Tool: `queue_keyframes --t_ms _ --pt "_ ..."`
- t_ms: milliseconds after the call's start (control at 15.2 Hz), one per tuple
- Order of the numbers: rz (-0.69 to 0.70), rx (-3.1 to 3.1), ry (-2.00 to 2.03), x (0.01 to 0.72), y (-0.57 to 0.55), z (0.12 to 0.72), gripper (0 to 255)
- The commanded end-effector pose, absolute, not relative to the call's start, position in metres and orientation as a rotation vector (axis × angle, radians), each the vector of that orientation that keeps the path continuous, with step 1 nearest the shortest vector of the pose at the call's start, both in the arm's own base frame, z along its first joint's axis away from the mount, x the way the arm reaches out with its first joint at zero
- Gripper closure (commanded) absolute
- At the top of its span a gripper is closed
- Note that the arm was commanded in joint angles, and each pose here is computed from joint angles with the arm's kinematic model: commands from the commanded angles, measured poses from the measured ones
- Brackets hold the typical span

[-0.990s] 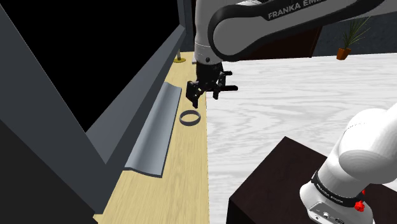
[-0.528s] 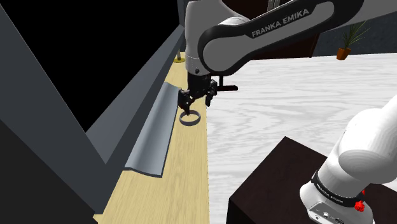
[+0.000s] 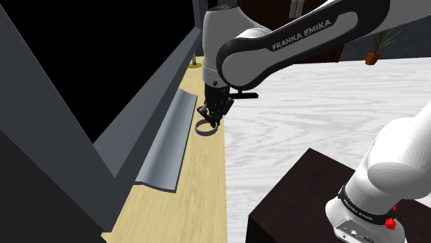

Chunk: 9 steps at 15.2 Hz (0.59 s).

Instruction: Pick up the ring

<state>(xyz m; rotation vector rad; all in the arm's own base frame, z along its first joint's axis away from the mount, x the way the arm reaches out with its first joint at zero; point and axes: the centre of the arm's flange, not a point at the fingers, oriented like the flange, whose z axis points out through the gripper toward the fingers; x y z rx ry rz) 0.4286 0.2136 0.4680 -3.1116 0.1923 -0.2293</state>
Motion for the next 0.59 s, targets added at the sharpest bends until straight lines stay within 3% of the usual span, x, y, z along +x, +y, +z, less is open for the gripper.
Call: queue_keyframes --t_ms 0,528 --pt "-0.223 -3.113 0.19 0.428 0.214 0.466 255" --pt "-0.223 -3.113 0.19 0.429 0.215 0.482 255"
